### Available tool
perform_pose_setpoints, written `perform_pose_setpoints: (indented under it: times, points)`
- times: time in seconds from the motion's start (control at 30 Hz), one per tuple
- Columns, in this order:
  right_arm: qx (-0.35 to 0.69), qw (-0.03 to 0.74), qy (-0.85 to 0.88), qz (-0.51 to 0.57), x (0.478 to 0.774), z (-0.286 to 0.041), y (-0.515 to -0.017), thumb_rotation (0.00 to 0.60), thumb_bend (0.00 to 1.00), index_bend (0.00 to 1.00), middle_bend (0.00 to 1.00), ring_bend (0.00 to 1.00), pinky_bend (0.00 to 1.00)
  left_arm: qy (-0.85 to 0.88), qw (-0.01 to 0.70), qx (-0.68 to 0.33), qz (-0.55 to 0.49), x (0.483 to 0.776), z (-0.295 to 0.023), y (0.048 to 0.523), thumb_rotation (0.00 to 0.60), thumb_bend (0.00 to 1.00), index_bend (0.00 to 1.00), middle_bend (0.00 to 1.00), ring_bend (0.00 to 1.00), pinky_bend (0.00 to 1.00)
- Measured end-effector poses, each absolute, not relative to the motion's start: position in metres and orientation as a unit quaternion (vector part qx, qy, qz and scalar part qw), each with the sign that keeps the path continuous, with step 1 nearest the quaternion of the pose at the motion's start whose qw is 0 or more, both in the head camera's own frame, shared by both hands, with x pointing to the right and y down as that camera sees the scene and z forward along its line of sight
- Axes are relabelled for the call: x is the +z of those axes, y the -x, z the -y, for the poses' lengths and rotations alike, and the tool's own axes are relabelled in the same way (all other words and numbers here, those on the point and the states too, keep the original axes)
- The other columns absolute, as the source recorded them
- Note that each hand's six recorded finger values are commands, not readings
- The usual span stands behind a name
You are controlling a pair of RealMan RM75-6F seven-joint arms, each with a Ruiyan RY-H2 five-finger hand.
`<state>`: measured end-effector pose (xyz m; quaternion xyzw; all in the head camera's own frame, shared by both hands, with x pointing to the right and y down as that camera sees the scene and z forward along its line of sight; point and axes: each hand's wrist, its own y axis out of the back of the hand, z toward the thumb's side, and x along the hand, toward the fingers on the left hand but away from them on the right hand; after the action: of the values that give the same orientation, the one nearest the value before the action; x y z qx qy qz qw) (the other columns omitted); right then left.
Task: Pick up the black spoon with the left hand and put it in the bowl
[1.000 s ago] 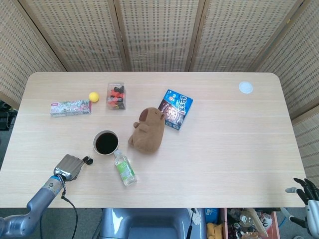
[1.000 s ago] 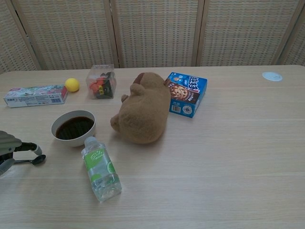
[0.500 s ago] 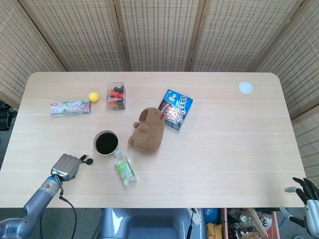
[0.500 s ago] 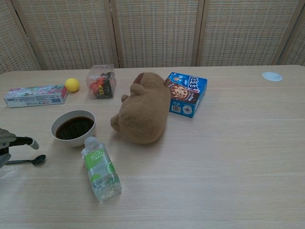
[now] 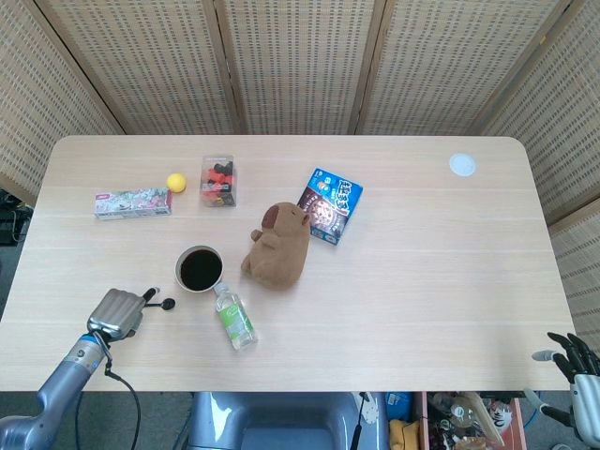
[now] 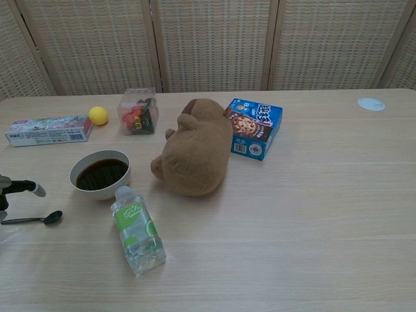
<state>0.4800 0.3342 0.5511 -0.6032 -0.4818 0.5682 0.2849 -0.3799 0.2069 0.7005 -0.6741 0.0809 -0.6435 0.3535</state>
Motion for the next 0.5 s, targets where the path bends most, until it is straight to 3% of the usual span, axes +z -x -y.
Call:
perform_pose_setpoints:
  times: [0.2, 0.27, 0.37, 0.5]
  points:
    - [0.568, 0.284, 0.604, 0.481, 0.552, -0.334, -0.479, 0.600, 0.30, 0.43, 0.27, 0.13, 0.22, 0.664, 0.375, -0.634, -0.131, 0.690, -0.199, 0.383, 0.600, 0.55, 0.14, 0.34, 0.14, 0.22]
    - [0.568, 0.284, 0.605, 0.481, 0.552, -0.334, -0.479, 0.600, 0.30, 0.43, 0.27, 0.13, 0.22, 0.659, 0.385, -0.626, -0.161, 0.684, -0.196, 0.385, 0.600, 0.55, 0.14, 0.25, 0.05, 0.11]
    - [0.567, 0.284, 0.605, 0.481, 0.552, -0.334, -0.479, 0.600, 0.30, 0.43, 0.27, 0.13, 0.22, 0.659, 0.392, -0.611, -0.195, 0.677, -0.196, 0.388, 0.600, 0.55, 0.14, 0.16, 0.00, 0.01]
    - [0.567, 0.284, 0.606, 0.481, 0.552, -0.334, -0.479, 0.600, 0.30, 0.43, 0.27, 0.13, 0.22, 0.662, 0.387, -0.602, -0.221, 0.675, -0.198, 0.392, 0.600, 0.55, 0.14, 0.13, 0.00, 0.00]
